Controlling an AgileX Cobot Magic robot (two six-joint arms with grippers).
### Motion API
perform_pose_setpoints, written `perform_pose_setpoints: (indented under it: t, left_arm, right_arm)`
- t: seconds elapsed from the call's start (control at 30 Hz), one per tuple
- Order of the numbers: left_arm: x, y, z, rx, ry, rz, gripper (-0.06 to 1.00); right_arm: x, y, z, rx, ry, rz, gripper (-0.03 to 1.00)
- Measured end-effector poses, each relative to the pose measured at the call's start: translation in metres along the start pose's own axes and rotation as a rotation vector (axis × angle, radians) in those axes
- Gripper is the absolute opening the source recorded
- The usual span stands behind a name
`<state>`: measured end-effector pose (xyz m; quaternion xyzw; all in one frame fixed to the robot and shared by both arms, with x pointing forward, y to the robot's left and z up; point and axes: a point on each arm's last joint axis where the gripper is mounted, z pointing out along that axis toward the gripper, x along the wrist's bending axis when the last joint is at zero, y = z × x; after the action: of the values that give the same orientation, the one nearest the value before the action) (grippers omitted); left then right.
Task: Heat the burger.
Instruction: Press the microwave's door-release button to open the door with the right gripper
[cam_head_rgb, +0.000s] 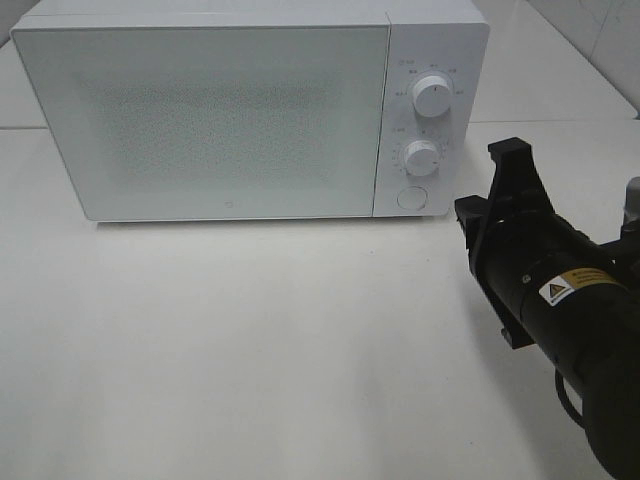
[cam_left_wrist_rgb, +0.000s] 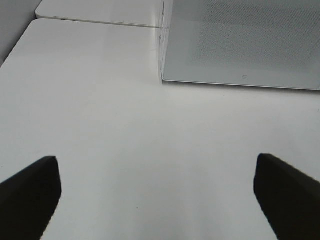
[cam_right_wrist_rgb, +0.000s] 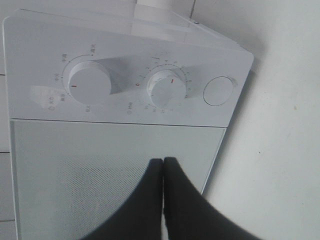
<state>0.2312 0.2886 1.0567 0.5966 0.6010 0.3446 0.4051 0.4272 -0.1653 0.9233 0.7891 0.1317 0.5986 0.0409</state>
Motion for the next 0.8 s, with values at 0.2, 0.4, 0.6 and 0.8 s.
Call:
perform_pose_setpoints:
  t: [0.2,0.4,0.6,0.8]
  left_arm:
    - [0.0,0.0,0.0,0.0,0.0,0.0,0.96]
    - [0.0,0.0,0.0,0.0,0.0,0.0,0.96]
    - [0.0,0.0,0.0,0.0,0.0,0.0,0.96]
    - [0.0,0.0,0.0,0.0,0.0,0.0,0.96]
  right_arm:
    - [-0.005,-0.001,0.001,-0.005,-0.035,0.02,0.02]
    - [-0.016,-0.004,0.005,-0.008,-0.08,0.063,0.02]
    - [-0.025,-0.009,0.01,-0.006,-0.123,0.088,0.02]
    - [-0.027,-0.02,0.021,-0.004,-0.132,0.091,0.02]
